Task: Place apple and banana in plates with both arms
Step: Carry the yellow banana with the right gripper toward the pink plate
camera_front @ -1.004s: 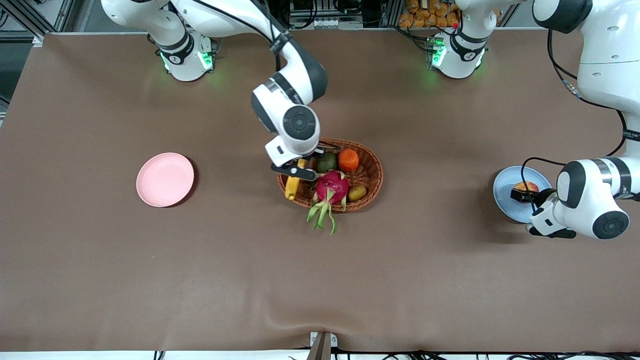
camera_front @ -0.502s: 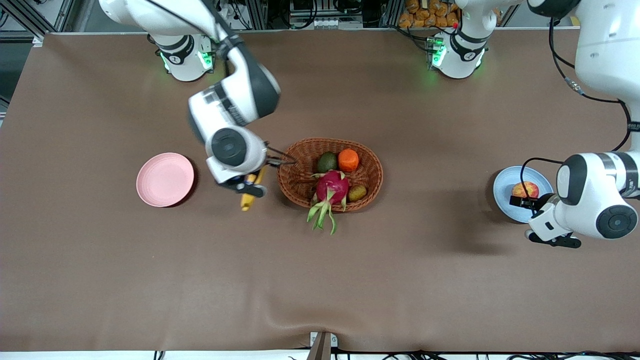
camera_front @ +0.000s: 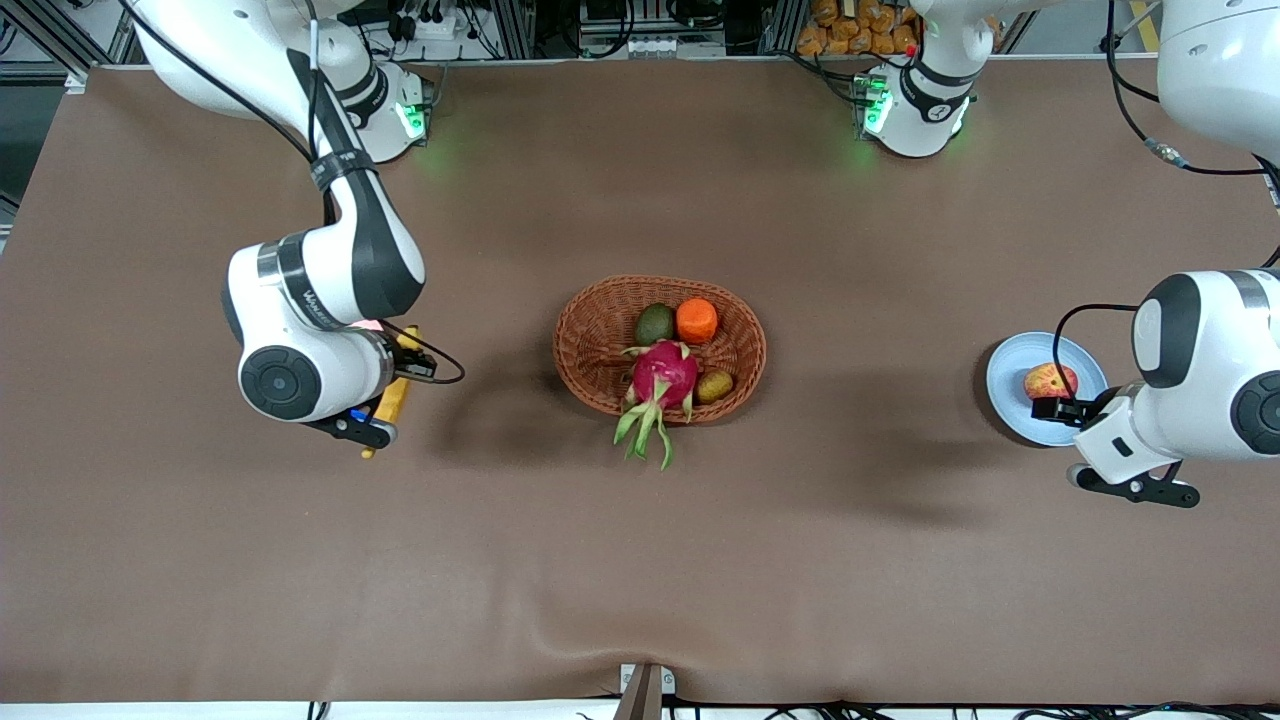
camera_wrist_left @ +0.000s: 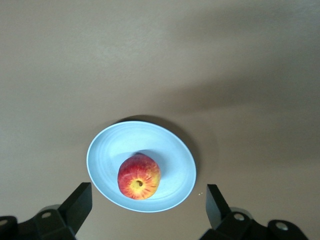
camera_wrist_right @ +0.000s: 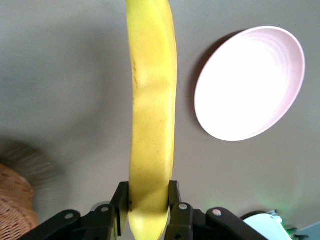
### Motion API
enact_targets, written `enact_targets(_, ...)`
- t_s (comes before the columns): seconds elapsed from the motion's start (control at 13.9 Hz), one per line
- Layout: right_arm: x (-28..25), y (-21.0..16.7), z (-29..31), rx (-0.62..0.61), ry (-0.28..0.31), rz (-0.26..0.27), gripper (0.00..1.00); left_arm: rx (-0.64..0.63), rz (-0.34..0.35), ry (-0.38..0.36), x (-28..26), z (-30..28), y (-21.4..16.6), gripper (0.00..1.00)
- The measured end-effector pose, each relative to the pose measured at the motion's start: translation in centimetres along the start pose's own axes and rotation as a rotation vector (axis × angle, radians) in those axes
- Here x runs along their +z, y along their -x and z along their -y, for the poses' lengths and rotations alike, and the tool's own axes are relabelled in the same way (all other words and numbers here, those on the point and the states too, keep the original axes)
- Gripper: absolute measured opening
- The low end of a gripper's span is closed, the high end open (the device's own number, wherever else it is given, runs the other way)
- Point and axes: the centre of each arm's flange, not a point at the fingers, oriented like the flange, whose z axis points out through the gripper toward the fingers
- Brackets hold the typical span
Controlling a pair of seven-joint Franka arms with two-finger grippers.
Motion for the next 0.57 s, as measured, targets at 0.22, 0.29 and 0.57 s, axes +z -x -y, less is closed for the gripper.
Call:
enact_targets(0.22, 2.2, -0.2, -1.0, 0.008, 0.054, 0.034, 0.37, 0.009, -0.033, -0.001, -1.6, -0.6, -0.4, 1.0)
enact_targets(0.29, 2.9, -0.6, -1.8, 0.004, 0.06, 0.049, 0.37, 0.012, -0.051, -0.003, -2.7, -0.7, -0.4, 1.0)
enact_targets(0.57, 3.7, -2.0, -9.1, -0.039, 0.034, 0.089, 0.37, 0.015, -0.146, 0.046, -9.2, -2.7, 1.4, 1.0)
